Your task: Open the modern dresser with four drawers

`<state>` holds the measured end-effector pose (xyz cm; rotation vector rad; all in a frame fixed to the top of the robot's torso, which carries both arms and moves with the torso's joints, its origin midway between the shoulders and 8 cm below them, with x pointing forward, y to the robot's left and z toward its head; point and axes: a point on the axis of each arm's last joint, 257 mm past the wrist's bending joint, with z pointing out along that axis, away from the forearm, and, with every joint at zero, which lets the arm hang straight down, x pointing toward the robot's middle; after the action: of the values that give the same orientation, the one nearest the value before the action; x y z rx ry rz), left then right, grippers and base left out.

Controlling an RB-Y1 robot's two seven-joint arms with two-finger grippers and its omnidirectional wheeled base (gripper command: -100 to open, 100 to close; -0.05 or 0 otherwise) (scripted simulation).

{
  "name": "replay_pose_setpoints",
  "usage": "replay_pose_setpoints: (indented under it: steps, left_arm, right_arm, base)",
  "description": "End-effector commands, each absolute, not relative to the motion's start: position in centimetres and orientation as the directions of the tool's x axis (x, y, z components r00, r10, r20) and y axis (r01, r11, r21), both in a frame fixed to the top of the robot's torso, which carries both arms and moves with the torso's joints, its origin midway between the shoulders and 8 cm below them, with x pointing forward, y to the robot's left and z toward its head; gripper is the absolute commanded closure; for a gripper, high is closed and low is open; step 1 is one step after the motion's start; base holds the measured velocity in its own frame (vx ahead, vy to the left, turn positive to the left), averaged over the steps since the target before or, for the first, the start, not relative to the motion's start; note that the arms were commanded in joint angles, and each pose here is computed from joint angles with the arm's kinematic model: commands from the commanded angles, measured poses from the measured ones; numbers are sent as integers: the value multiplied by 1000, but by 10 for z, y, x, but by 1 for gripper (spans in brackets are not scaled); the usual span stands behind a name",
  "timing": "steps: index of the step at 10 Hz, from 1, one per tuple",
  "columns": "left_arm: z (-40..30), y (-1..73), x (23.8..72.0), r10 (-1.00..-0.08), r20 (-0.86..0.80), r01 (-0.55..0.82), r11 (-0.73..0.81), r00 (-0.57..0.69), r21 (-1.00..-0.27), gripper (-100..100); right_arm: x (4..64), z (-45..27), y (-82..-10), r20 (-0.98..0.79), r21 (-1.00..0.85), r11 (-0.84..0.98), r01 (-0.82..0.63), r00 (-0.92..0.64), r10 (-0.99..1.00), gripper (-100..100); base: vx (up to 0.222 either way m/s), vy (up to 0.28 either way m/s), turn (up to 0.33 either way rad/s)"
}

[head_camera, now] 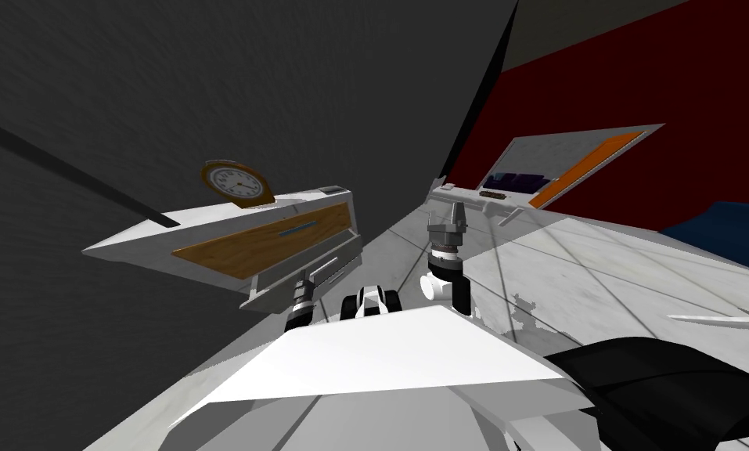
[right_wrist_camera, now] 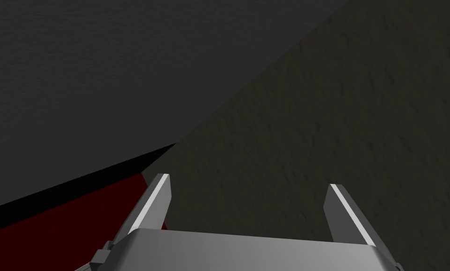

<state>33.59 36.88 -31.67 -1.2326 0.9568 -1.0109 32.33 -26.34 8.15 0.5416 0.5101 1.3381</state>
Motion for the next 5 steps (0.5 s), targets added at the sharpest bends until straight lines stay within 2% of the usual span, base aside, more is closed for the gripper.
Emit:
replay_pose_setpoints:
  steps: [1,5]
  left_arm:
    - [-318,369,335,-959,-30,79,54,280,-995,0]
    - [-321,368,334,-959,-30,71,52,280,-996,0]
  right_arm:
    - [323,82,-263,-36,633,146,-760,160,986,0]
    - [323,82,-263,-36,633,146,-760,160,986,0]
  base:
    - [0,0,0]
    - [0,0,0]
